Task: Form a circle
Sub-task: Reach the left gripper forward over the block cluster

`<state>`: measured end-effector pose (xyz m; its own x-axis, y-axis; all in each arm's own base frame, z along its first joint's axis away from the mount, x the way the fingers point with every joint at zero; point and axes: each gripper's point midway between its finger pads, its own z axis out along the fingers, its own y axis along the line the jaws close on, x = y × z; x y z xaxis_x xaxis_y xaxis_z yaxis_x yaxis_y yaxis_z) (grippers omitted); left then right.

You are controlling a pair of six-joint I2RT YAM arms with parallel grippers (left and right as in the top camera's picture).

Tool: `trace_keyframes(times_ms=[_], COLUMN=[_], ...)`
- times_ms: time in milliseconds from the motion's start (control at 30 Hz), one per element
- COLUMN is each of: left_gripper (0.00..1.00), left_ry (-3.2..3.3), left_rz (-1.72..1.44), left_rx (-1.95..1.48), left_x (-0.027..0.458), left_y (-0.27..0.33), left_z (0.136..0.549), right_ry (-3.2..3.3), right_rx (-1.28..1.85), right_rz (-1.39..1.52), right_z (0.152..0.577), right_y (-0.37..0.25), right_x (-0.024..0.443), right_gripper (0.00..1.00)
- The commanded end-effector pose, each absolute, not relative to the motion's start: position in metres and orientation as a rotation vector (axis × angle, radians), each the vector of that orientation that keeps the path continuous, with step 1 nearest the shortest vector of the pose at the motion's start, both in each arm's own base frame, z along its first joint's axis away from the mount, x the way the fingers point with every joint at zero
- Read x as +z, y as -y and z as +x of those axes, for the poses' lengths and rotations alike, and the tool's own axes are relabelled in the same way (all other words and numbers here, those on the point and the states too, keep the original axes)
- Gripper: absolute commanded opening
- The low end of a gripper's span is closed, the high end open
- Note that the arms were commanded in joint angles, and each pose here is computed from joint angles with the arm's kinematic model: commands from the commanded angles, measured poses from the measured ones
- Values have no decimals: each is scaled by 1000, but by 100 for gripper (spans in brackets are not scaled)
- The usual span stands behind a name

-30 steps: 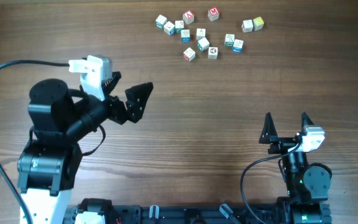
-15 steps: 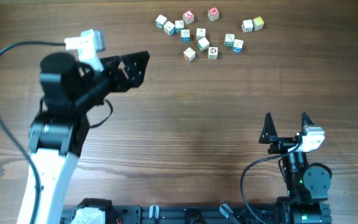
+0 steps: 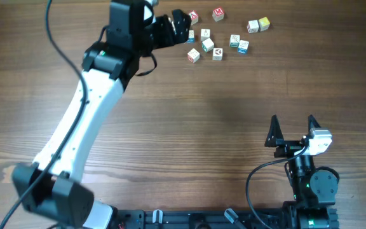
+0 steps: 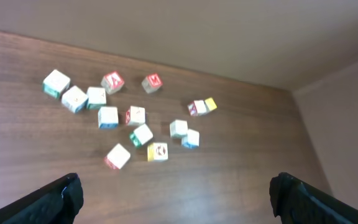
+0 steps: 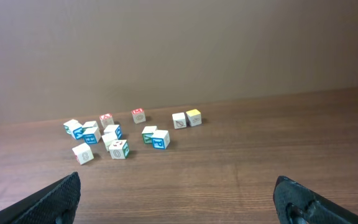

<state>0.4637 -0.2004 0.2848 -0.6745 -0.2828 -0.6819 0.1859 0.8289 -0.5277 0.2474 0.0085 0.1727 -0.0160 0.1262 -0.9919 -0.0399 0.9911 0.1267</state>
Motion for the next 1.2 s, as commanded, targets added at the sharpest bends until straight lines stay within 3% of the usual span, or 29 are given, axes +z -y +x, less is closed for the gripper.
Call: trace_keyframes(times_ms=[0,233,367,667,800,1067,1167], left_gripper=[100,100,99,100,100,99,99], left_ry=[-2165,-2196,-2197,-2234,-2254,-2293,-2322], left_rz=[-72,-54,-38,-76,-113,-167,-157], left_rx=[-735,-721,-550,-510,-450,-396,-434], left_x=[274,211,162,103,113,202,204], left_y=[215,238,232,238,224,199,201], left_z=[492,527,553,567,574,596,599], right_ry=[-1578,-1579,-1578,-1578,-1579,-1578,-1578], right_rx=[149,149,149,149,149,149,148], right_rz=[58,58,58,58,58,58,58], right_z=[247,247,247,247,247,247,247], right_y=[-12,-12,-12,-12,-12,-12,-12], right_x=[173,173,173,173,173,173,173], right_gripper=[100,100,100,100,100,100,100])
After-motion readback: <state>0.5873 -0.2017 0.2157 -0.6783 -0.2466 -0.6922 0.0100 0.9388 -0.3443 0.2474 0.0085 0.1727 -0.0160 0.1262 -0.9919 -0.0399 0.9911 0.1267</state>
